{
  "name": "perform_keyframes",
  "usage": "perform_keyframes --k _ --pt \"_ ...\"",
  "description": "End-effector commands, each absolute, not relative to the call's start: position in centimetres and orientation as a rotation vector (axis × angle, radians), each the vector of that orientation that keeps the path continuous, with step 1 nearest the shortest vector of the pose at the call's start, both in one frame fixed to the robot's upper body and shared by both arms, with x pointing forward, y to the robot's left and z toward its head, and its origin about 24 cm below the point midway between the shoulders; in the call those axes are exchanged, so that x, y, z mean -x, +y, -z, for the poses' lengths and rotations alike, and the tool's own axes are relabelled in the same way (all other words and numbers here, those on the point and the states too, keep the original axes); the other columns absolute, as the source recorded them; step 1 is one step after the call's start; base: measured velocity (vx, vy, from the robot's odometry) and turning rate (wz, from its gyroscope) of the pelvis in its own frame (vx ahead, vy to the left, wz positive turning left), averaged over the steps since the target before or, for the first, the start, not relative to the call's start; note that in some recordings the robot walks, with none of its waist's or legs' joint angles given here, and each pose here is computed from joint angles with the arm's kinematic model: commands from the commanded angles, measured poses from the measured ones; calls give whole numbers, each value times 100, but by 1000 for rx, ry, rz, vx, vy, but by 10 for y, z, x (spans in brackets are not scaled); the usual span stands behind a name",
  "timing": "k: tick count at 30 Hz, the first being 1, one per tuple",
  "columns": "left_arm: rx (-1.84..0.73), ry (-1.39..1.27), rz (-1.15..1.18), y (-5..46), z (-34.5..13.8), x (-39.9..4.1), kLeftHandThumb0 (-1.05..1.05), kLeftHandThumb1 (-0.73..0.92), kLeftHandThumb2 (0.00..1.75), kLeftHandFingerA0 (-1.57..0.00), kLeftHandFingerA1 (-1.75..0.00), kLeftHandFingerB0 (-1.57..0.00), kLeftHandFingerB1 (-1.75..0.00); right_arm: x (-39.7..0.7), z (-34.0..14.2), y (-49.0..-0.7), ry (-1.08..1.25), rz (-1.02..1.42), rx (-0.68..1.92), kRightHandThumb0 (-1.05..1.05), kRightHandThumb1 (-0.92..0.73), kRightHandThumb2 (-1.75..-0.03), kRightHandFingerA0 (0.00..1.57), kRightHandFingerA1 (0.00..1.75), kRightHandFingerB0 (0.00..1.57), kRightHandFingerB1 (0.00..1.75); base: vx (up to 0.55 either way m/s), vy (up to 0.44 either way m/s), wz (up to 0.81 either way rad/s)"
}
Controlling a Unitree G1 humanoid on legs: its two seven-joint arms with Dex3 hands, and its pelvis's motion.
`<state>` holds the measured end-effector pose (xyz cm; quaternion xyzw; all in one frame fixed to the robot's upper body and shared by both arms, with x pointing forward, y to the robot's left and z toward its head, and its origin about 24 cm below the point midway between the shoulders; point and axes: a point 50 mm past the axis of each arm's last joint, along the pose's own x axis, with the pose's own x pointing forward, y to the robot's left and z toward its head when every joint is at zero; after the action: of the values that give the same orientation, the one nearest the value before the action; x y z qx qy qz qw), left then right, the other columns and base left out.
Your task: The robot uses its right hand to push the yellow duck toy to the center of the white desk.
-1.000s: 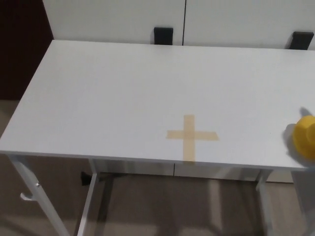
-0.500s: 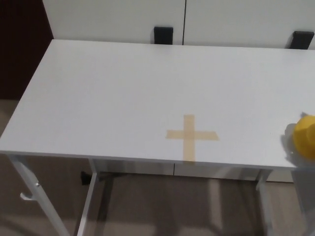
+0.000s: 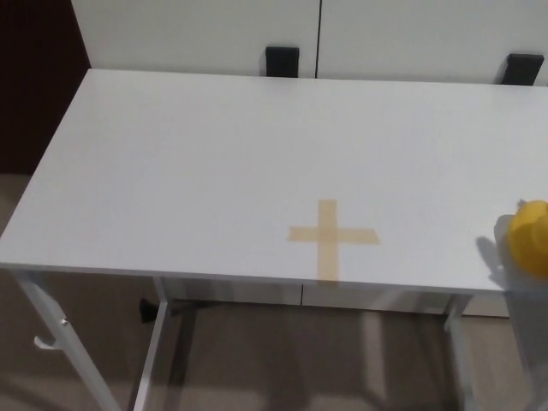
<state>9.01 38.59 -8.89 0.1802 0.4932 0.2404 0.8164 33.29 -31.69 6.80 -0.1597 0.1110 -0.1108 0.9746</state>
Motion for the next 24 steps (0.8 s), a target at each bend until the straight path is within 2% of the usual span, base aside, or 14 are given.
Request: perform_keyframes --k 1,2,10,11,14,19,21,22,24 --pt "-389 1030 -506 387 86 -96 53 -26 175 -126 -108 -125 -106 -332 -61 -314 250 244 346 -82 -92 -79 20 40 9 28 0 0 0" --pt "-398 1029 -499 387 86 -97 52 -31 175 -129 -106 -128 -106 -332 -59 -313 258 242 340 -83 -92 -78 22 38 11 29 0 0 0" --pt "-390 1022 -492 386 86 -98 55 -26 175 -123 -108 -129 -105 -334 -48 -300 285 232 310 -84 -92 -77 23 37 12 30 0 0 0" --pt "-400 1021 -491 385 86 -100 60 -33 175 -127 -107 -127 -106 -334 -44 -295 292 226 307 -85 -92 -78 23 38 11 30 0 0 0" --pt "-413 1024 -480 384 87 -102 66 -37 175 -124 -104 -128 -107 -334 -39 -289 302 220 298 -86 -92 -78 23 38 11 30 0 0 0" --pt "-406 1019 -475 383 87 -102 67 -36 175 -126 -105 -132 -106 -334 -34 -282 309 215 296 -86 -92 -78 24 39 12 31 0 0 0" --pt "-405 1020 -474 383 87 -102 59 -35 175 -131 -101 -138 -104 -335 -30 -274 310 200 297 -85 -92 -79 23 38 12 31 0 0 0" --pt "-403 1021 -475 383 88 -101 53 -27 175 -125 -104 -132 -108 -336 -29 -270 309 194 297 -86 -92 -79 23 39 13 31 0 0 0" --pt "-400 1021 -476 382 88 -101 53 -27 175 -125 -104 -132 -108 -337 -28 -266 307 187 298 -86 -92 -79 23 39 13 31 0 0 0"
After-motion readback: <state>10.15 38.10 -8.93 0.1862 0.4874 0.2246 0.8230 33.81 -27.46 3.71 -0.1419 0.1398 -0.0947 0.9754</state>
